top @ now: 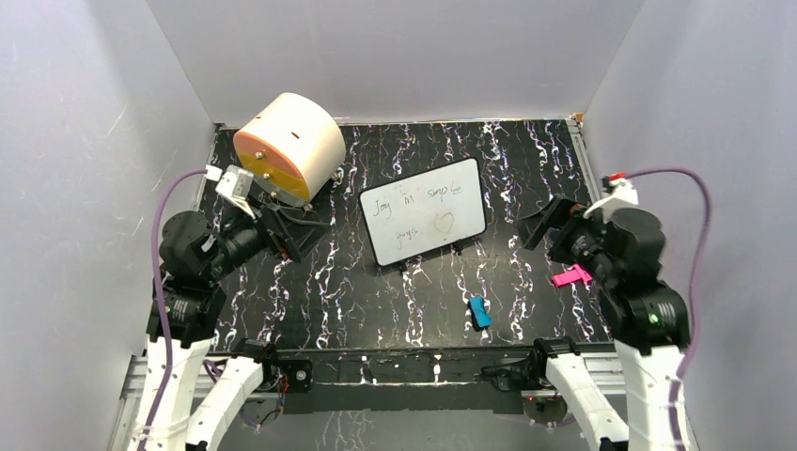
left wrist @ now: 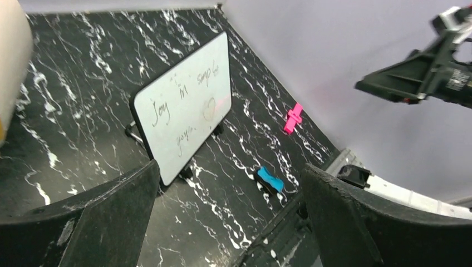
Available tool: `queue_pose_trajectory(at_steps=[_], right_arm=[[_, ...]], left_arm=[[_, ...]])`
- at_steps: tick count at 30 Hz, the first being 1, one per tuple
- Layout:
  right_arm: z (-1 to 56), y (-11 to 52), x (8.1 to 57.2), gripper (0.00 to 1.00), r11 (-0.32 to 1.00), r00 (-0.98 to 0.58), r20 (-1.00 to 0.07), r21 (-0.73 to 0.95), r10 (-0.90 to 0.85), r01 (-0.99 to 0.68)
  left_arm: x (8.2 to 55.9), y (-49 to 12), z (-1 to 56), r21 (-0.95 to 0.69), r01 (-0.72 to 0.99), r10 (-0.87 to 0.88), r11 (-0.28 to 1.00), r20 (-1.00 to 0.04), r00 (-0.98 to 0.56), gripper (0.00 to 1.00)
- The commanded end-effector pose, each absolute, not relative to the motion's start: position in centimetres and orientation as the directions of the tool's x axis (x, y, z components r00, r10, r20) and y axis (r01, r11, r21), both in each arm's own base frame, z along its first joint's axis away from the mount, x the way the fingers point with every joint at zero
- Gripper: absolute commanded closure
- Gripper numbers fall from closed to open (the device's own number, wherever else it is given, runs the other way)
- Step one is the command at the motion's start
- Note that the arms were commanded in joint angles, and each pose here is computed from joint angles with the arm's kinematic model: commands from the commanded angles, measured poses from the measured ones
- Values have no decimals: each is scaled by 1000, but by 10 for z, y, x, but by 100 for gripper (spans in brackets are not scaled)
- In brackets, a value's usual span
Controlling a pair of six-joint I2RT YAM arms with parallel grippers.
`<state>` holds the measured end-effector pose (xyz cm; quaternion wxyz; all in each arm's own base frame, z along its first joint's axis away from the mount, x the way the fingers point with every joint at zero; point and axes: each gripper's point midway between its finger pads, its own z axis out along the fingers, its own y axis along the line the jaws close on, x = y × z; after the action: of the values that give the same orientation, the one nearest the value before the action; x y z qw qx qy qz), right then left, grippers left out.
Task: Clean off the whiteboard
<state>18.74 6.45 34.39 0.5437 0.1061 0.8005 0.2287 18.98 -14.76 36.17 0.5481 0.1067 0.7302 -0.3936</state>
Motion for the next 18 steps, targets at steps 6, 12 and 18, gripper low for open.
queue_pose_trajectory(at_steps=[6,12,18], right_arm=[[201,50,202,13,920,-722,-592,352,359,170],[178,53,215,19,908,-748,-536,356,391,220],[132,88,215,22,902,-792,-466,359,394,238]], left_arm=[[209,-168,309,-550,577,-230,604,-813,-535,2],[232,-172,288,-568,553,-236,610,-796,-558,2],[243,-174,279,-585,538,-251,607,-783,-569,2]])
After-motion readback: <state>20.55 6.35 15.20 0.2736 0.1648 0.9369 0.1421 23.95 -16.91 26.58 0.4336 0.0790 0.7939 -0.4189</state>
